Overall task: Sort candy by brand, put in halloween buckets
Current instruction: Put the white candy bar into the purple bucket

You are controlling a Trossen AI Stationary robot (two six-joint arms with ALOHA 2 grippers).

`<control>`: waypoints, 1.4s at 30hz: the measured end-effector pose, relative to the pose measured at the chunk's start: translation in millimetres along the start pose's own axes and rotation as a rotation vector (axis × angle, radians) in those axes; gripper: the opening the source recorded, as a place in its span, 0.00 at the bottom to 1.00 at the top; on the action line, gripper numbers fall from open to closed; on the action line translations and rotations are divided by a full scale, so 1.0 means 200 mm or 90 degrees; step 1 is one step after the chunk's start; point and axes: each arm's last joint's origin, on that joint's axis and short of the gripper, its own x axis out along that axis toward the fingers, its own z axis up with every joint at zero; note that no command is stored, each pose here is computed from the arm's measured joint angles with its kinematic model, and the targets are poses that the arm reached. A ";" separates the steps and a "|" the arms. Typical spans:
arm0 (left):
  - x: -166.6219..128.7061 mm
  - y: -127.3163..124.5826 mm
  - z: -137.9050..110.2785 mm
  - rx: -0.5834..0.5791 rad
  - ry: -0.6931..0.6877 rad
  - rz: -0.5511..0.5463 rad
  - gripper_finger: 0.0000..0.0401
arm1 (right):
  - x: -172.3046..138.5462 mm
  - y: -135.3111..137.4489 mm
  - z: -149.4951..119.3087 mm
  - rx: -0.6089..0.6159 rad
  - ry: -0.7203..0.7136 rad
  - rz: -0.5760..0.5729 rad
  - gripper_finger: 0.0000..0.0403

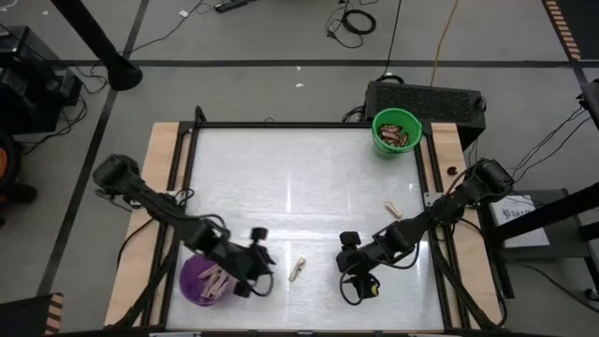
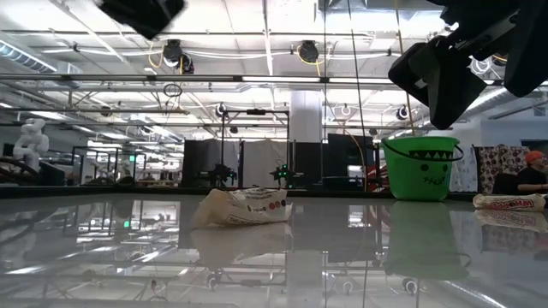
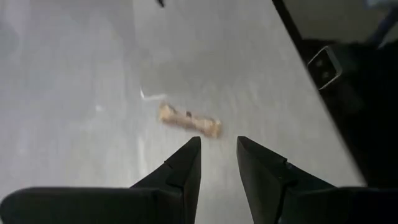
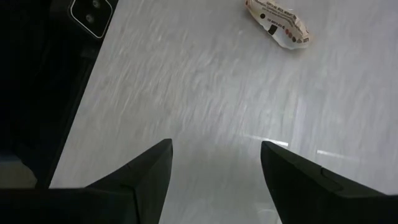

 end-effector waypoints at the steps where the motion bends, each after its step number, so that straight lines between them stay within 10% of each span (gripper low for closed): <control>1: 0.05 0.00 0.00 0.028 -0.003 0.003 0.28 | 0.00 0.00 0.00 0.001 0.000 0.000 0.58; 9: 0.35 0.02 -0.03 0.118 -0.022 0.062 0.28 | 0.00 0.00 -0.01 0.017 0.005 -0.011 0.58; 25: 0.64 0.00 0.04 0.080 -0.139 0.035 0.58 | -0.01 -0.05 -0.04 -0.031 0.011 -0.178 0.58; 42: 0.72 -0.01 -0.05 -0.064 -0.033 0.096 0.60 | 0.06 -0.06 -0.15 -0.032 -0.101 -0.317 0.58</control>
